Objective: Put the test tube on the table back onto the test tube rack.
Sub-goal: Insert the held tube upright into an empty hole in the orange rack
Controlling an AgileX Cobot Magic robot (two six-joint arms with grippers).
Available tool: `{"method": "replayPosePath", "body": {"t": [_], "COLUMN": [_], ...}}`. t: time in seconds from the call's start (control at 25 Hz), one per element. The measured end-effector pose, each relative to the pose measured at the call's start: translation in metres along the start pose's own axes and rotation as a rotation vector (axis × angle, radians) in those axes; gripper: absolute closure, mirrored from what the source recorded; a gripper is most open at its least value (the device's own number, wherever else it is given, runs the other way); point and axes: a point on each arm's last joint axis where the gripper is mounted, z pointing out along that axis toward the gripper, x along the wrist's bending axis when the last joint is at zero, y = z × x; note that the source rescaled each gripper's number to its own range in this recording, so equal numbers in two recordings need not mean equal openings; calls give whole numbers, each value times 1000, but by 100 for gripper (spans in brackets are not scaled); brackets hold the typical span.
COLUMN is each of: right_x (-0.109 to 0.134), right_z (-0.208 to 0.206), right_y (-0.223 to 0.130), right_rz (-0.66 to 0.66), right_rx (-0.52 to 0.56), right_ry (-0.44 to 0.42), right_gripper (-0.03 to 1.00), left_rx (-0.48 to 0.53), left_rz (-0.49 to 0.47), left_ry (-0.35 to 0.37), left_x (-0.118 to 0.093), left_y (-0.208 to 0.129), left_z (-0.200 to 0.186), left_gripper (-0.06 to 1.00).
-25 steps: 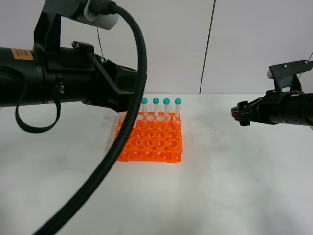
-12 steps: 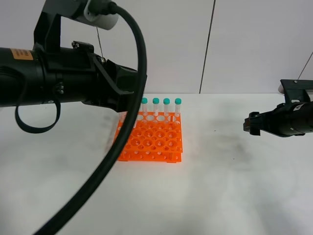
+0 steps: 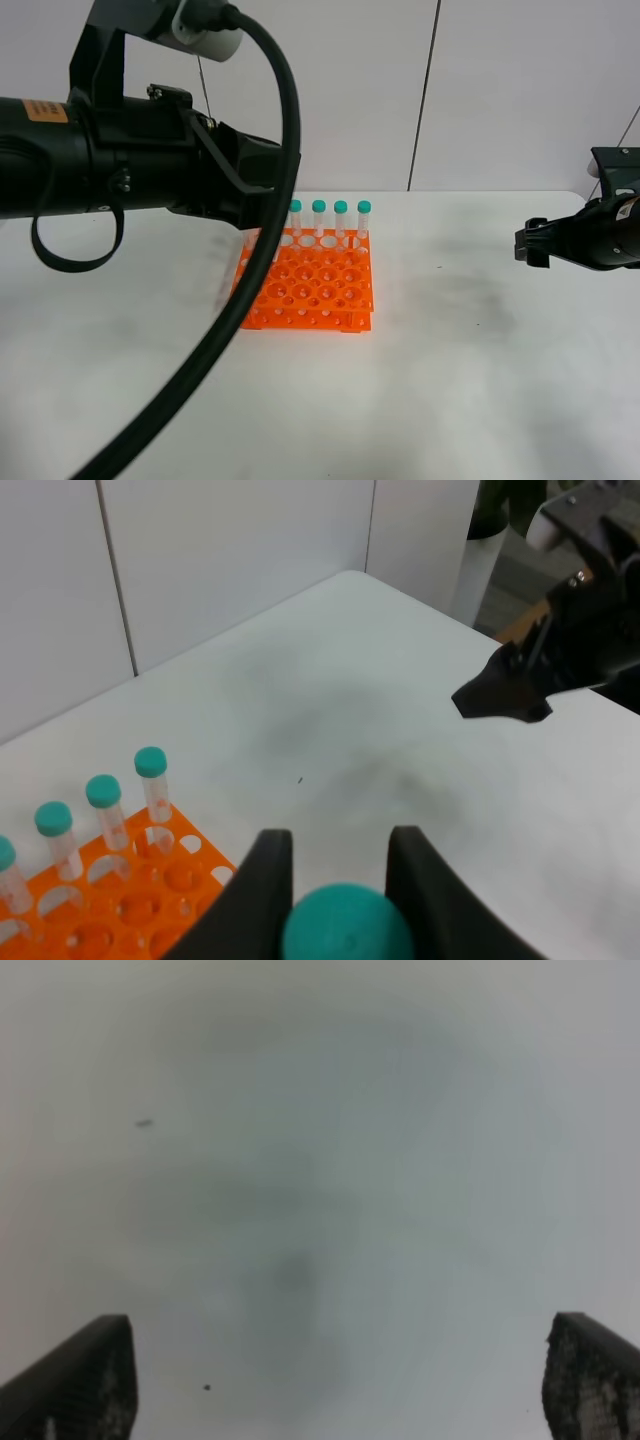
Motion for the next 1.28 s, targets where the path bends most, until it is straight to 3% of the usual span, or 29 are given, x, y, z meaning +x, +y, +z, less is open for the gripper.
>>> {"method": "replayPosePath", "body": {"t": [0.32, 0.52, 0.68, 0.88, 1.28], "right_x": [-3, -6, -7, -4, -3], "right_z": [-65, -108, -153, -208, -247], "right_y": [5, -11, -23, -52, -114], "right_rz": [-7, -42, -26, 17, 48], "right_rx": [-97, -49, -144, -269, -260], "right_ry": [-19, -54, -57, -30, -31], "right_gripper": [11, 11, 11, 11, 11], "left_rx": [1, 1, 1, -5, -22], "left_rz": [1, 22, 26, 27, 29], "left_ry": [0, 0, 0, 3, 12], "left_x": [0, 0, 0, 0, 1], "left_y": [0, 0, 0, 0, 2], "left_z": [0, 0, 0, 0, 0], "left_gripper": [94, 94, 94, 94, 94]}}
